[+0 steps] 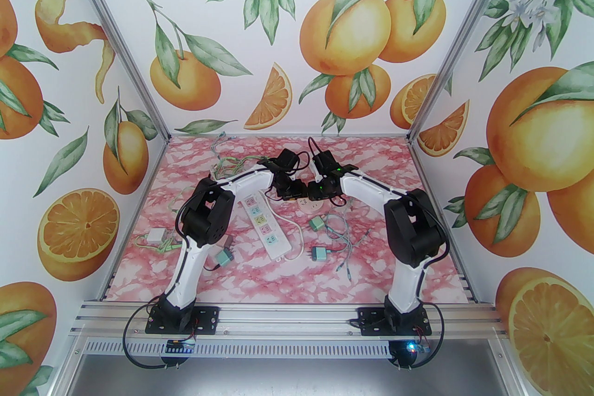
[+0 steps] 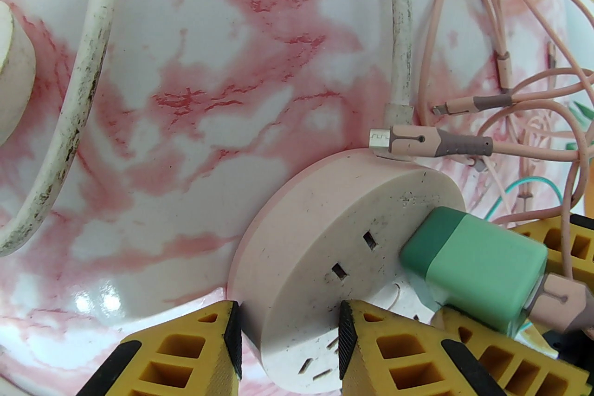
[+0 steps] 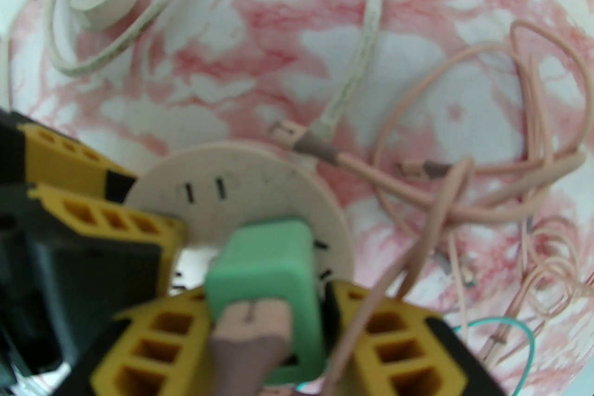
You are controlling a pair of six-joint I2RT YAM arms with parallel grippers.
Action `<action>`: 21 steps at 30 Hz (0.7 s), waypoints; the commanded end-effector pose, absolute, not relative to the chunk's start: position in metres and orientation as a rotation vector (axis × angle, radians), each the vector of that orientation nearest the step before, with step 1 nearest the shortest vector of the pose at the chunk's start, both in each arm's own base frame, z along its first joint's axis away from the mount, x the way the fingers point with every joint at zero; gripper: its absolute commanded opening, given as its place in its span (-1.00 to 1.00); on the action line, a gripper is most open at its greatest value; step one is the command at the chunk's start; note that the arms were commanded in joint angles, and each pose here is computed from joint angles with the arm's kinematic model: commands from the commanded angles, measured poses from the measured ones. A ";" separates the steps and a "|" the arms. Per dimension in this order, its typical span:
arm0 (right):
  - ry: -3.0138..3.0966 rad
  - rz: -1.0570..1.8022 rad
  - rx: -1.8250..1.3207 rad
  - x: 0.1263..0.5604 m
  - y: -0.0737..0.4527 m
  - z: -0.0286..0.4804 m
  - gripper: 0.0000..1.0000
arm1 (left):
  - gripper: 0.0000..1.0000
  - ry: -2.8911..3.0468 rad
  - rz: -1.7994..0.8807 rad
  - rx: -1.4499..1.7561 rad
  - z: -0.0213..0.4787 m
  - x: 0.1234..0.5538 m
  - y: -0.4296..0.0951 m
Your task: Pull the plug off the socket
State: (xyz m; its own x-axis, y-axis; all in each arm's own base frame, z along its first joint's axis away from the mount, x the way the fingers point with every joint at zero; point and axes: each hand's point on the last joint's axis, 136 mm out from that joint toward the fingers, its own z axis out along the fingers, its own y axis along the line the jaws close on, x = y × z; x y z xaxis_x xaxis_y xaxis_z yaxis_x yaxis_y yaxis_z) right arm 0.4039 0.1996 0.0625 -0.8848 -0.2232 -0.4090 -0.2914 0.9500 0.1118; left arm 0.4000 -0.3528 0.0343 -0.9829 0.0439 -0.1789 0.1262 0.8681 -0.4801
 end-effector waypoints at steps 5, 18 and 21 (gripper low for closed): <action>2.687 0.244 -0.388 0.410 0.206 0.052 -0.52 | -0.20 3.008 -0.751 0.112 0.004 0.363 -0.341; 2.624 0.318 -0.376 0.405 0.228 0.079 -0.61 | -0.30 3.172 -0.521 0.065 -0.045 0.340 -0.318; 2.609 0.450 -0.287 0.412 0.227 0.088 -0.61 | -0.30 3.202 -0.438 0.104 -0.053 0.334 -0.313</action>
